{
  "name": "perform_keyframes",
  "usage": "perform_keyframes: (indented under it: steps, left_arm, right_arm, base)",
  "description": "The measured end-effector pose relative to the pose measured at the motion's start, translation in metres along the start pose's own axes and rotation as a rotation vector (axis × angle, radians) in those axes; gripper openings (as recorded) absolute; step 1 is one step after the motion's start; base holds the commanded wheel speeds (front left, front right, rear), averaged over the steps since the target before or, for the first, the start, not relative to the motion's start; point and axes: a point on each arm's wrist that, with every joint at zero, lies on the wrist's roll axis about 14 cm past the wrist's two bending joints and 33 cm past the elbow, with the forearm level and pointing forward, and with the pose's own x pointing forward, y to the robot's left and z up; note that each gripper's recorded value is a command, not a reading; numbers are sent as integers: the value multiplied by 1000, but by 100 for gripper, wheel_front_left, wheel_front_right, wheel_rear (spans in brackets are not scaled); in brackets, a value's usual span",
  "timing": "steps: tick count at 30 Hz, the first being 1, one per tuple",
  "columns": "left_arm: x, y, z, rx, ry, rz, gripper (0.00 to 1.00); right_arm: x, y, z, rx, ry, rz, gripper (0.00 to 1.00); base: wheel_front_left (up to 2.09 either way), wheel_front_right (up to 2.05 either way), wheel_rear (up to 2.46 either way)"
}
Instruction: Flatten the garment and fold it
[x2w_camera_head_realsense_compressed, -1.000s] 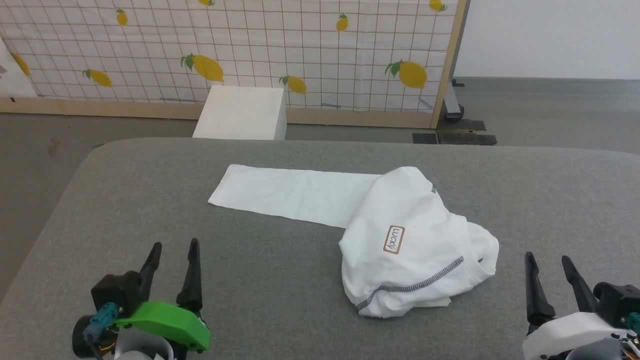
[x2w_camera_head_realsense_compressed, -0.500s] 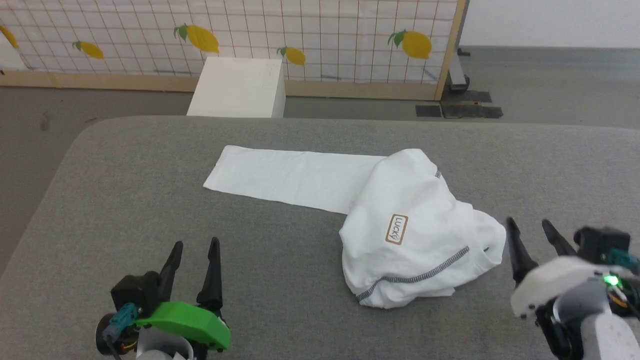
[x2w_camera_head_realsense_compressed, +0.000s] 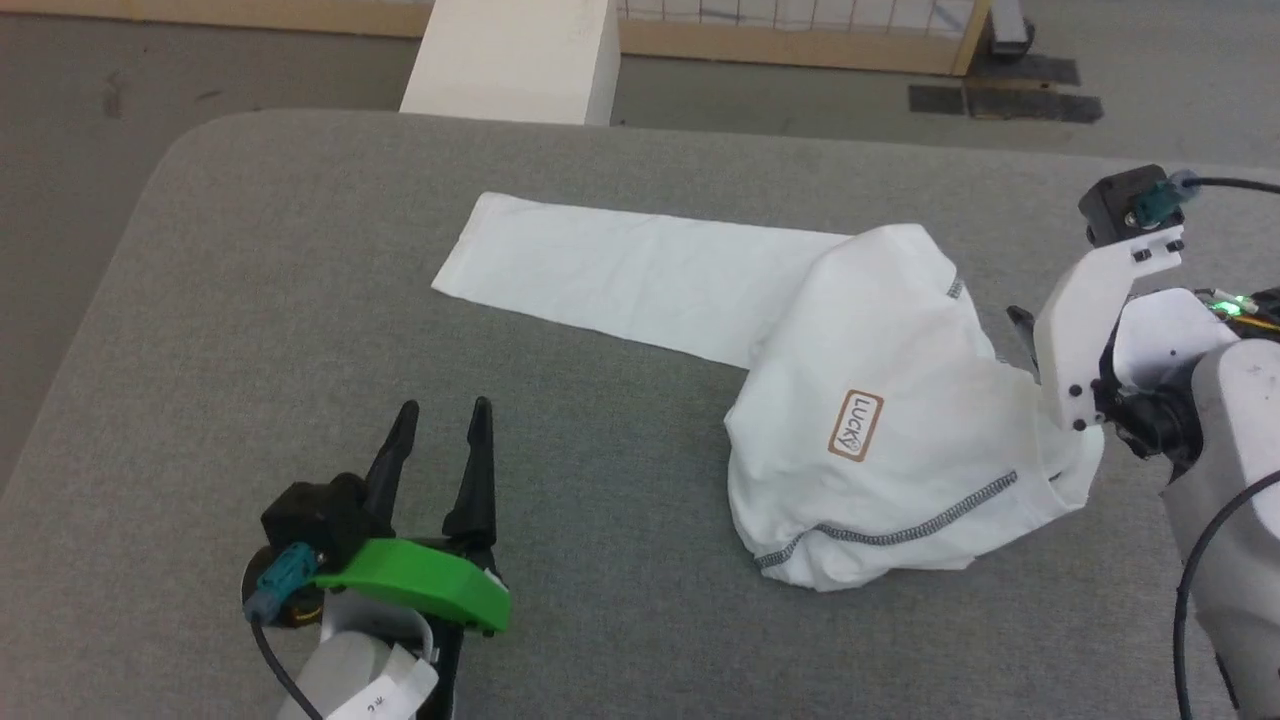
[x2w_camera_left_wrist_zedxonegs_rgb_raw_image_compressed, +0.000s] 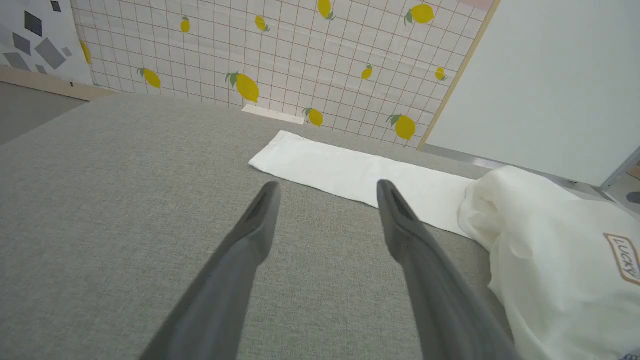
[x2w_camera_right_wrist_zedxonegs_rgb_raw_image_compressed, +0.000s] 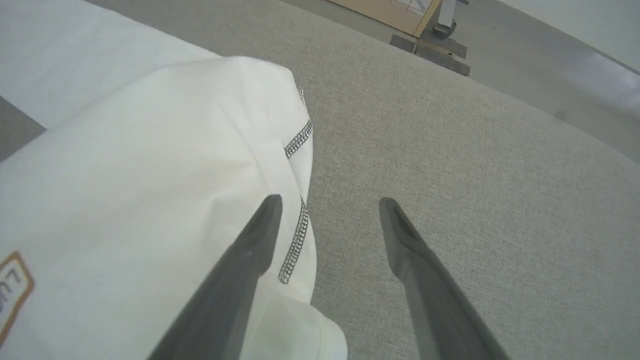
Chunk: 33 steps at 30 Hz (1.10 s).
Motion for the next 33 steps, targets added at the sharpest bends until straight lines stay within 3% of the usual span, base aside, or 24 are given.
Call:
perform_keyframes:
  steps: [5, 10, 14, 15, 16, 20, 24, 26, 28, 33]
  left_arm:
    - [5, 10, -9, -2, 22, 30, 100]
    - [3, 23, -19, 8, 47, 68, 100]
    - [1, 32, -25, 6, 68, 95, 100]
    - [1, 32, -26, 5, 69, 96, 100]
    - [1, 32, -26, 5, 70, 94, 100]
    - [1, 29, -26, 2, 69, 82, 100]
    - [2, 23, -22, -6, 55, 61, 100]
    - [1, 19, -18, -10, 43, 50, 100]
    - [0, 15, -16, -15, 36, 37, 100]
    - [-5, 3, -12, -21, 25, 0, 100]
  right_arm:
    - [32, 9, -40, -98, 215, 38, 100]
    - [51, 37, -72, -137, 340, 128, 100]
    - [57, 43, -78, -149, 363, 166, 100]
    - [56, 43, -76, -144, 357, 171, 30]
    - [56, 43, -74, -140, 342, 175, 2]
    - [52, 40, -49, -62, 203, 182, 0]
    - [32, 9, -7, 62, -10, 125, 0]
    - [16, -9, -3, 115, -73, 85, 0]
    - [-1, -27, -17, 185, -92, 37, 0]
    - [-45, -41, -113, 362, 21, -61, 0]
  base:
    - [0, 0, 0]
    - [0, 0, 0]
    - [0, 0, 0]
    - [0, 0, 0]
    - [0, 0, 0]
    - [0, 0, 0]
    - [0, 0, 0]
    - [0, 0, 0]
    - [0, 0, 0]
    - [0, 0, 0]
